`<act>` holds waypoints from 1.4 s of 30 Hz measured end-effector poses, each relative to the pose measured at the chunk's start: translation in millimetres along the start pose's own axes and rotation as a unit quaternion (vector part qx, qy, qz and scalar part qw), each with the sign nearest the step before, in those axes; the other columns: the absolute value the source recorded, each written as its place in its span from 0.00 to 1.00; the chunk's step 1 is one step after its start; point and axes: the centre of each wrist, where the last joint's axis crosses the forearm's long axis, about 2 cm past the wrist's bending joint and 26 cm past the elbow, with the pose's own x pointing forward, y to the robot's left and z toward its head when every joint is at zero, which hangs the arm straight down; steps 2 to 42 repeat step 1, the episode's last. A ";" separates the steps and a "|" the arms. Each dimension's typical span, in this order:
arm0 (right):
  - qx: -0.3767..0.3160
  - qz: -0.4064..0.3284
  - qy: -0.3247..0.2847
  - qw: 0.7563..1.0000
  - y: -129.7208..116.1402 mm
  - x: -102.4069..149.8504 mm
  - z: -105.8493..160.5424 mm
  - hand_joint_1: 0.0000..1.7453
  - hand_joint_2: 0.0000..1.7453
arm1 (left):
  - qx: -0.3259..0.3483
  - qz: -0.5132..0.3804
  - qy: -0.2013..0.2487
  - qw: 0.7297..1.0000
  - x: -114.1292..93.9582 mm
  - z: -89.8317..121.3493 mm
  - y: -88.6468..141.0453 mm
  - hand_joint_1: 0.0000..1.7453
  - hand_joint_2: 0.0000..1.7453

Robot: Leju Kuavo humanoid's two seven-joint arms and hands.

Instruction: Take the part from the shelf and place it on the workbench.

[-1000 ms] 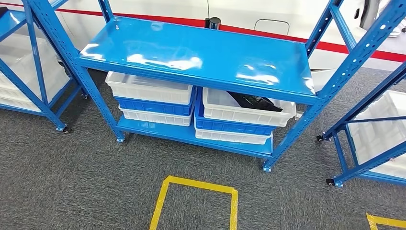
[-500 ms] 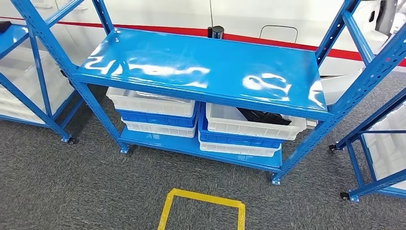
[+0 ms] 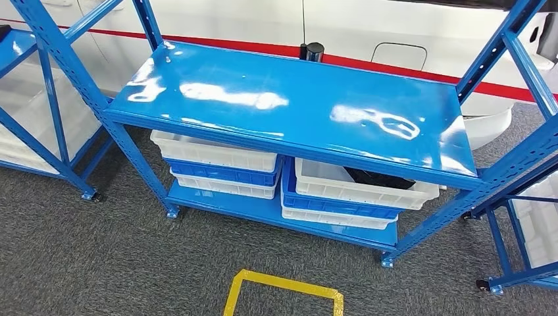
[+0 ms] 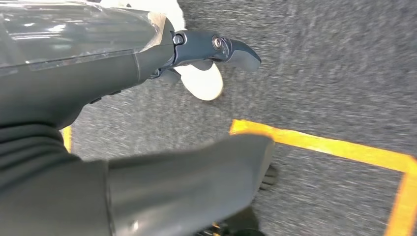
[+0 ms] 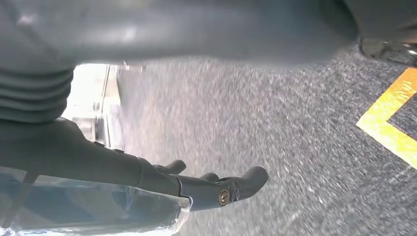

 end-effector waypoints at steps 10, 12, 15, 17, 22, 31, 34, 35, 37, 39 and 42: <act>0.000 -0.006 0.000 1.000 0.0 -0.5 -0.1 0.00 1.00 | 0.001 -0.002 0.003 1.000 -0.8 0.2 0.2 0.00 0.33; 0.000 -0.006 0.000 1.000 0.0 -0.5 -0.1 0.00 1.00 | 0.001 -0.002 0.003 1.000 -0.8 0.2 0.2 0.00 0.33; 0.000 -0.006 0.000 1.000 0.0 -0.5 -0.1 0.00 1.00 | 0.001 -0.002 0.003 1.000 -0.8 0.2 0.2 0.00 0.33; 0.000 -0.006 0.000 1.000 0.0 -0.5 -0.1 0.00 1.00 | 0.001 -0.002 0.003 1.000 -0.8 0.2 0.2 0.00 0.33; 0.000 -0.006 0.000 1.000 0.0 -0.5 -0.1 0.00 1.00 | 0.001 -0.002 0.003 1.000 -0.8 0.2 0.2 0.00 0.33; 0.000 -0.006 0.000 1.000 0.0 -0.5 -0.1 0.00 1.00 | 0.001 -0.002 0.003 1.000 -0.8 0.2 0.2 0.00 0.33; 0.000 -0.006 0.000 1.000 0.0 -0.5 -0.1 0.00 1.00 | 0.001 -0.002 0.003 1.000 -0.8 0.2 0.2 0.00 0.33; 0.000 -0.006 0.000 1.000 0.0 -0.5 -0.1 0.00 1.00 | 0.001 -0.002 0.003 1.000 -0.8 0.2 0.2 0.00 0.33; 0.000 -0.006 0.000 1.000 0.0 -0.5 -0.1 0.00 1.00 | 0.001 -0.002 0.003 1.000 -0.8 0.2 0.2 0.00 0.33; 0.000 -0.006 0.000 1.000 0.0 -0.5 -0.1 0.00 1.00 | 0.001 -0.002 0.003 1.000 -0.8 0.2 0.2 0.00 0.33; 0.000 -0.006 0.000 1.000 0.0 -0.5 -0.1 0.00 1.00 | 0.001 -0.002 0.003 1.000 -0.8 0.2 0.2 0.00 0.33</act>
